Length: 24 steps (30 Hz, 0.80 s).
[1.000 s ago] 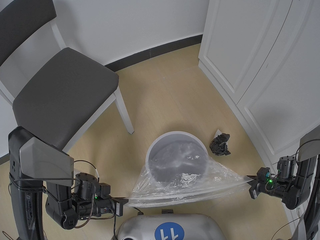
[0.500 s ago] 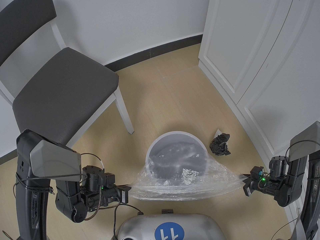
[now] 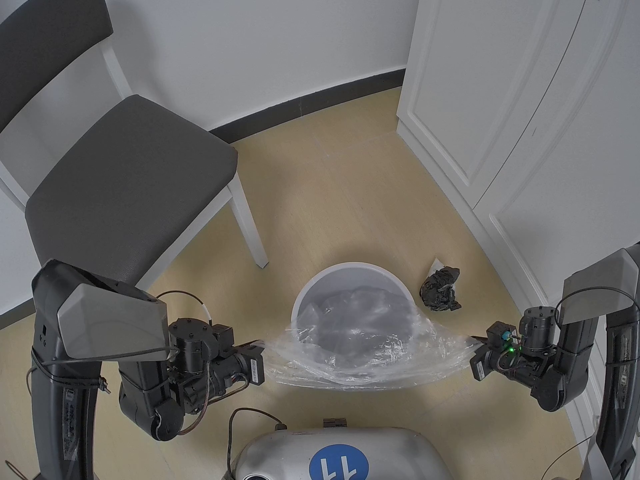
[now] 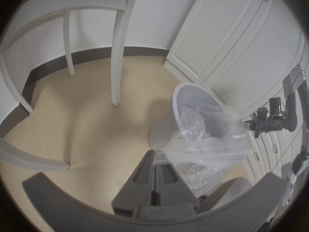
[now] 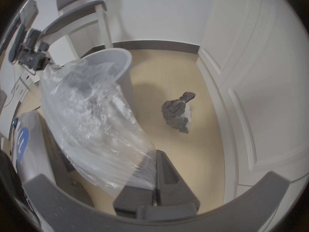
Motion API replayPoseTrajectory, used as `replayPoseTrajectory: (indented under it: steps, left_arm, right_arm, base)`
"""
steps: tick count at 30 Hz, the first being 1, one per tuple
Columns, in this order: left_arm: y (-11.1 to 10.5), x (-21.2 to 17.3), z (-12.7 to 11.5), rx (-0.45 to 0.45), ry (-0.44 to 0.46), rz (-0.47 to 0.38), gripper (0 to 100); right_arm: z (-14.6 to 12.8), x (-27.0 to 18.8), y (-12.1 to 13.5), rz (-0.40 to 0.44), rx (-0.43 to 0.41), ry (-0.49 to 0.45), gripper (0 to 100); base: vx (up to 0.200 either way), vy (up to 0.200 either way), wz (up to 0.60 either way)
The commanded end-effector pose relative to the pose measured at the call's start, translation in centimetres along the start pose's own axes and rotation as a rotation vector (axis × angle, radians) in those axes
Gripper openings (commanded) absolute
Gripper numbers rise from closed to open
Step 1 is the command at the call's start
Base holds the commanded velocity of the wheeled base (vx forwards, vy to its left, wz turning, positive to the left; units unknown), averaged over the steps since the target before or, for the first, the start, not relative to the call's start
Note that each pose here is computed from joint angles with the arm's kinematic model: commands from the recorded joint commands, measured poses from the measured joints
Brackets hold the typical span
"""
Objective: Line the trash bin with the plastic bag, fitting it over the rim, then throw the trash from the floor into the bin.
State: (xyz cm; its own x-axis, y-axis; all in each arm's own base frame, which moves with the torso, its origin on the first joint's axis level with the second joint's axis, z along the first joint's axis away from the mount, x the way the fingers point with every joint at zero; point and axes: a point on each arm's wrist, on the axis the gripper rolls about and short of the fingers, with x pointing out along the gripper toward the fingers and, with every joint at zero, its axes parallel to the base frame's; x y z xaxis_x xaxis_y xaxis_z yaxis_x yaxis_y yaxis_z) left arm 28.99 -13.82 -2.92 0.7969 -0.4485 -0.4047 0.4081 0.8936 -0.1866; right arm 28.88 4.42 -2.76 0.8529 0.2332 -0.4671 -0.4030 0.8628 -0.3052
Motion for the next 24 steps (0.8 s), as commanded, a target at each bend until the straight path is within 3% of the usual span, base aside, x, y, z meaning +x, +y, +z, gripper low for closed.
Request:
replayPoseTrajectory:
  steps: [1,8,24]
  left_arm:
    - [-0.9,0.2,1.6,0.006,-0.075,0.008,0]
    - [-1.2,-0.4,3.1,0.007,-0.127,0.021,0]
    - [-1.0,-0.3,1.3,0.014,-0.058,0.029,0]
  right_arm:
    - [1.9,0.7,0.4,-0.028,0.018,-0.081,0]
    - [3.5,0.8,0.7,-0.046,0.078,-0.132,0]
    - [1.8,0.6,0.9,-0.059,0.06,-0.053,0]
  base:
    - [0.0,0.0,0.0]
    - [0.0,0.0,0.0]
    - [0.0,0.0,0.0]
